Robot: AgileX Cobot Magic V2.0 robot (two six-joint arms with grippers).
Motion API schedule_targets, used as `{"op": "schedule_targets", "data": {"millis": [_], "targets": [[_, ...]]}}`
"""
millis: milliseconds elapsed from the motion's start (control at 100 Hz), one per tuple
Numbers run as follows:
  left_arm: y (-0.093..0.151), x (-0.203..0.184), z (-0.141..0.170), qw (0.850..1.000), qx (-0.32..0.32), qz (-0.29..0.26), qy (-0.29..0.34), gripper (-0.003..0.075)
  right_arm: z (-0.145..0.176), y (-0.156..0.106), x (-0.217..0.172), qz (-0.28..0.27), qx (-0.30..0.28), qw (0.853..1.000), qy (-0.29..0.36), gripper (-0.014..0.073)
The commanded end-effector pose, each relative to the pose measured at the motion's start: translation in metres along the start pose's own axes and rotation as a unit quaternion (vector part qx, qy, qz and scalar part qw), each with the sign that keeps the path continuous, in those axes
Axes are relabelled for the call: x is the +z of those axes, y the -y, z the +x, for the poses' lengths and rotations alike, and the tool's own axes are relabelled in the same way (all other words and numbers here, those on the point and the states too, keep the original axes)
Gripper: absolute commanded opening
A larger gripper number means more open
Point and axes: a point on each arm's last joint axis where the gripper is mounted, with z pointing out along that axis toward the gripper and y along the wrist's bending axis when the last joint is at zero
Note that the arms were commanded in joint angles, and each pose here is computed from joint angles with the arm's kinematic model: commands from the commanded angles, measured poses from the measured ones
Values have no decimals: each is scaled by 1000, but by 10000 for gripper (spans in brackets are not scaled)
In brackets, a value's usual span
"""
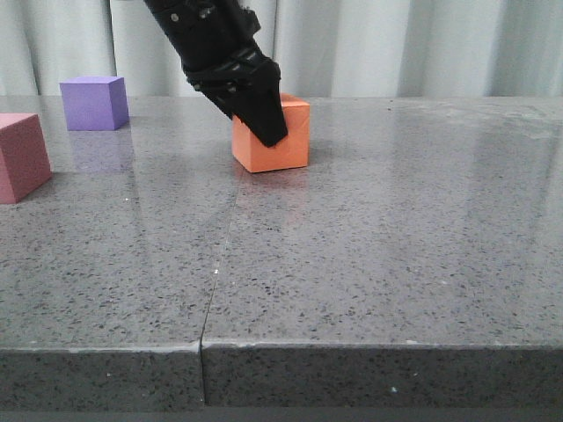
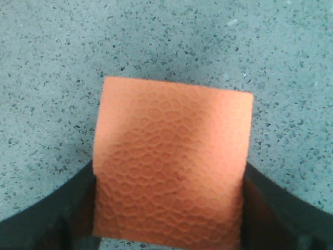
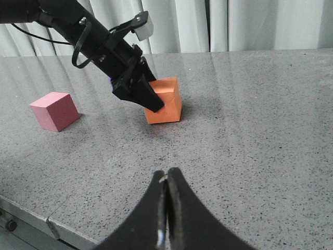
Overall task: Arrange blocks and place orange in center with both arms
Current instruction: 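Carry the orange cube with the left gripper beside the purple cube and release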
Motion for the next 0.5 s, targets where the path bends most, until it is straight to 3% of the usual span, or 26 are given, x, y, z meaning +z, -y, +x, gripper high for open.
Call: {"op": "schedule_targets", "data": {"millis": [0, 170, 270, 490], "targets": [[2, -53, -22, 997, -7, -30, 76, 231, -14, -3, -2, -6, 0, 999, 46, -36], [-5, -98, -21, 989, -69, -76, 105, 231, -14, -3, -2, -6, 0, 999, 46, -36], [-18, -122, -13, 977, -137, -118, 112, 231, -14, -3, -2, -6, 0, 999, 46, -36], [-43, -151, 18, 945, -260, -194, 51, 231, -14, -3, -2, -6, 0, 999, 46, -36]]}}
